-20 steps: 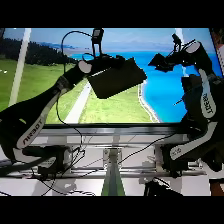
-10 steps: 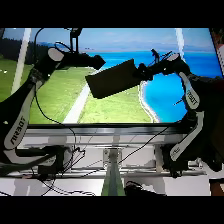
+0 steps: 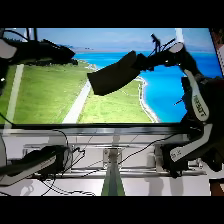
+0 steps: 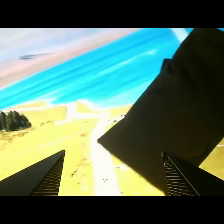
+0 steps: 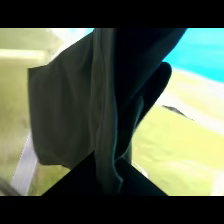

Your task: Fold the clothes and pants, and hang the long-sleeved shirts on hangers.

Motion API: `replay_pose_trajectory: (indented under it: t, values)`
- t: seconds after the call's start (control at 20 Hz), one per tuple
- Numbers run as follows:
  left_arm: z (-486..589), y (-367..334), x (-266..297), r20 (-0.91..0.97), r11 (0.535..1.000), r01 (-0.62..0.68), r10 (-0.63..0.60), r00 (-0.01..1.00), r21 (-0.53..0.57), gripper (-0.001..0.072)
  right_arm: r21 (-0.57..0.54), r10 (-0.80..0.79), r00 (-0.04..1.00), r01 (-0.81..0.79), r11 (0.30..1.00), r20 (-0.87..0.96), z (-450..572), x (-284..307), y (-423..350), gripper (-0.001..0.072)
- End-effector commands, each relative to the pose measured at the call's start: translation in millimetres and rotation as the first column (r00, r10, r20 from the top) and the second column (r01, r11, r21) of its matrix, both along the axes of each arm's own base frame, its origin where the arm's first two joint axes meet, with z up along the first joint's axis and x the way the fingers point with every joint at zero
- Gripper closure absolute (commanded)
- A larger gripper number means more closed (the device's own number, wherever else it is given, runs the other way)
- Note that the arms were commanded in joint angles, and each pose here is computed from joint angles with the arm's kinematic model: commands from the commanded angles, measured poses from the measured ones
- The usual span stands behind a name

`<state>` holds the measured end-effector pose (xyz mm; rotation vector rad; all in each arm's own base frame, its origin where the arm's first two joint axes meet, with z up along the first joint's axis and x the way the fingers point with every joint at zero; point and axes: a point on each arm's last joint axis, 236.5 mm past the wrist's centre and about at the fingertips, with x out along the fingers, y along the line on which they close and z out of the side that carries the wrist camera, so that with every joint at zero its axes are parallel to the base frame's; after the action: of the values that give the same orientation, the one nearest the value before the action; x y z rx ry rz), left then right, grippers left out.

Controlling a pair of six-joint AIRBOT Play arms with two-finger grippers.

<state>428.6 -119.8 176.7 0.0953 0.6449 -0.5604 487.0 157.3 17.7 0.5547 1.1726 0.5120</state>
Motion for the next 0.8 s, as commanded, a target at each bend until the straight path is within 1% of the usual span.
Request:
replay_pose_trajectory:
  t: [0.0,0.1,0.15,0.2,0.25,0.35,0.4,0.5,0.55,0.6,0.75]
  values:
    - [39,16,-19,0.093,0.999,-0.027,0.025,0.995,0.024,0.0008,-0.210,-0.200,0.973,0.220,0.953,0.113,78,-17,-88,0.0701]
    - [46,15,-23,0.109,0.999,-0.028,0.025,0.994,0.023,0.0008,-0.313,-0.297,0.927,0.358,0.880,0.228,136,-47,-144,0.0702]
    - [46,15,-23,0.108,0.999,-0.027,0.025,0.994,0.024,0.0008,-0.377,-0.338,0.899,0.426,0.823,0.279,160,-69,-174,0.0701]
    - [45,16,-22,0.107,0.999,-0.028,0.025,0.994,0.024,0.0008,-0.438,-0.415,0.855,0.516,0.736,0.312,181,-100,-210,0.0702]
    - [44,15,-22,0.105,0.999,-0.027,0.025,0.994,0.024,0.0008,-0.484,-0.504,0.797,0.603,0.634,0.333,197,-133,-243,0.0701]
    - [44,16,-22,0.105,0.999,-0.027,0.025,0.994,0.024,0.0009,-0.555,-0.683,0.620,0.748,0.364,0.387,227,-214,-309,0.0701]
    - [44,16,-22,0.105,0.999,-0.027,0.025,0.994,0.024,0.0009,-0.572,-0.739,0.518,0.790,0.220,0.430,243,-257,-336,0.0701]
    - [44,15,-22,0.105,0.999,-0.027,0.025,0.994,0.024,0.0008,-0.560,-0.786,0.320,0.827,-0.040,0.529,274,-335,-371,0.0701]
    - [44,16,-22,0.105,0.999,-0.027,0.025,0.994,0.024,0.0008,-0.537,-0.791,0.234,0.832,-0.138,0.566,285,-366,-379,0.0700]
    - [44,15,-22,0.105,0.999,-0.027,0.025,0.994,0.024,0.0008,-0.511,-0.792,0.150,0.830,-0.224,0.592,294,-393,-383,0.0700]
    - [44,16,-22,0.105,0.999,-0.027,0.025,0.994,0.024,0.0008,-0.419,-0.794,-0.076,0.816,-0.397,0.604,302,-440,-383,0.0700]
